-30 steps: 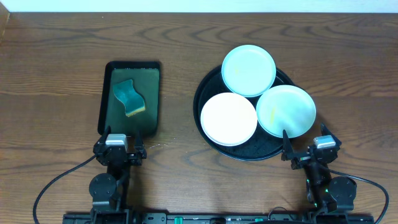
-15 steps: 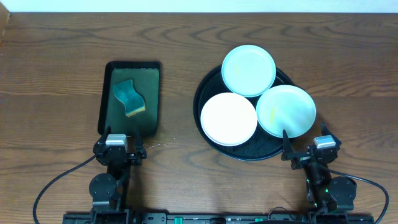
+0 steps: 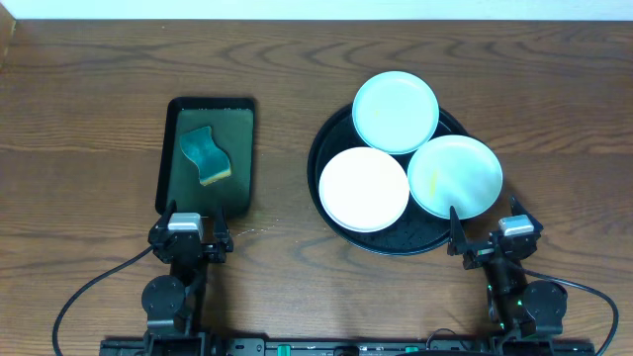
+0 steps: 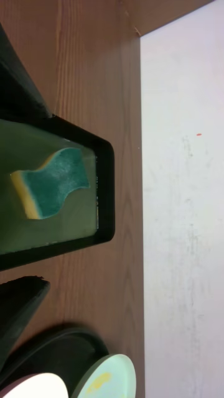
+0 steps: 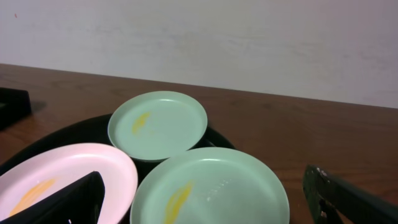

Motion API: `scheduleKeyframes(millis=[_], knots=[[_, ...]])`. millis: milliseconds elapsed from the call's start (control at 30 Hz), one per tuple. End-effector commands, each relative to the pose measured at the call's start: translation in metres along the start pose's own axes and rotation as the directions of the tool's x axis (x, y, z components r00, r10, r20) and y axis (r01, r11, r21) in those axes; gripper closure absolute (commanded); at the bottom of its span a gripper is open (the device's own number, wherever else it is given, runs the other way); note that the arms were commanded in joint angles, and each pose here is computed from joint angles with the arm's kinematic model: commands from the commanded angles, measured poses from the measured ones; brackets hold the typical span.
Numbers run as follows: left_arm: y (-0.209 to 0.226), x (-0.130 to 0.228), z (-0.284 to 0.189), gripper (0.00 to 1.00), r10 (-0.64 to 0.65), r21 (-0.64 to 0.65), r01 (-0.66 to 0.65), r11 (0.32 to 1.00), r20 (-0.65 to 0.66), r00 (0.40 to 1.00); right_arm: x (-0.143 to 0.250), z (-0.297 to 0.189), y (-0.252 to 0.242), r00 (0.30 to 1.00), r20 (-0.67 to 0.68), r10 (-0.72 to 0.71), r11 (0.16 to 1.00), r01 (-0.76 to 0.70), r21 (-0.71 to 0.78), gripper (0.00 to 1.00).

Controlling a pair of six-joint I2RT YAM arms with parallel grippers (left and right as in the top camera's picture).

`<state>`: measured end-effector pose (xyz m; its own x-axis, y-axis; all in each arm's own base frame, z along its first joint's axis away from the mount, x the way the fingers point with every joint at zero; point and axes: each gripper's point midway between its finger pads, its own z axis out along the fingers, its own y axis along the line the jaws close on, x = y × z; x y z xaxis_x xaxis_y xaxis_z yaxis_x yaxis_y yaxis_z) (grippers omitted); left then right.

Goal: Clean dirty plates on tray and stack at the side

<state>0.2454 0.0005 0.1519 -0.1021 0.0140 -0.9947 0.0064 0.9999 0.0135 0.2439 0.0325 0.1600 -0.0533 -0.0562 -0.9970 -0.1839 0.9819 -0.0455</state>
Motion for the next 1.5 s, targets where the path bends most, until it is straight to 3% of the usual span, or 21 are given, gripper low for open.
scheduleKeyframes(millis=[0, 1033, 1267, 1467], knots=[[-0.001, 0.014, 0.0, 0.21, 0.001, 0.009, -0.001, 1.0, -0.047, 0.999, 0.001, 0.0, 0.001, 1.0, -0.003, -0.009, 1.0, 0.009, -0.002, 0.01], [-0.002, 0.014, 0.0, 0.21, 0.001, 0.011, 0.0, 1.0, -0.046, 0.999, 0.001, 0.0, 0.001, 1.0, -0.003, -0.009, 1.0, 0.009, -0.002, 0.01], [-0.051, -0.003, -0.008, 0.21, -0.213, 0.297, 0.217, 0.93, -0.045, 0.976, 0.001, 0.0, 0.001, 1.0, -0.003, -0.009, 1.0, 0.009, -0.002, 0.01], [-0.087, -0.052, -0.03, 0.21, -0.222, 0.538, 0.129, 0.833, 0.111, 0.969, 0.001, 0.0, 0.001, 1.0, -0.003, -0.009, 1.0, 0.009, -0.002, 0.01]])
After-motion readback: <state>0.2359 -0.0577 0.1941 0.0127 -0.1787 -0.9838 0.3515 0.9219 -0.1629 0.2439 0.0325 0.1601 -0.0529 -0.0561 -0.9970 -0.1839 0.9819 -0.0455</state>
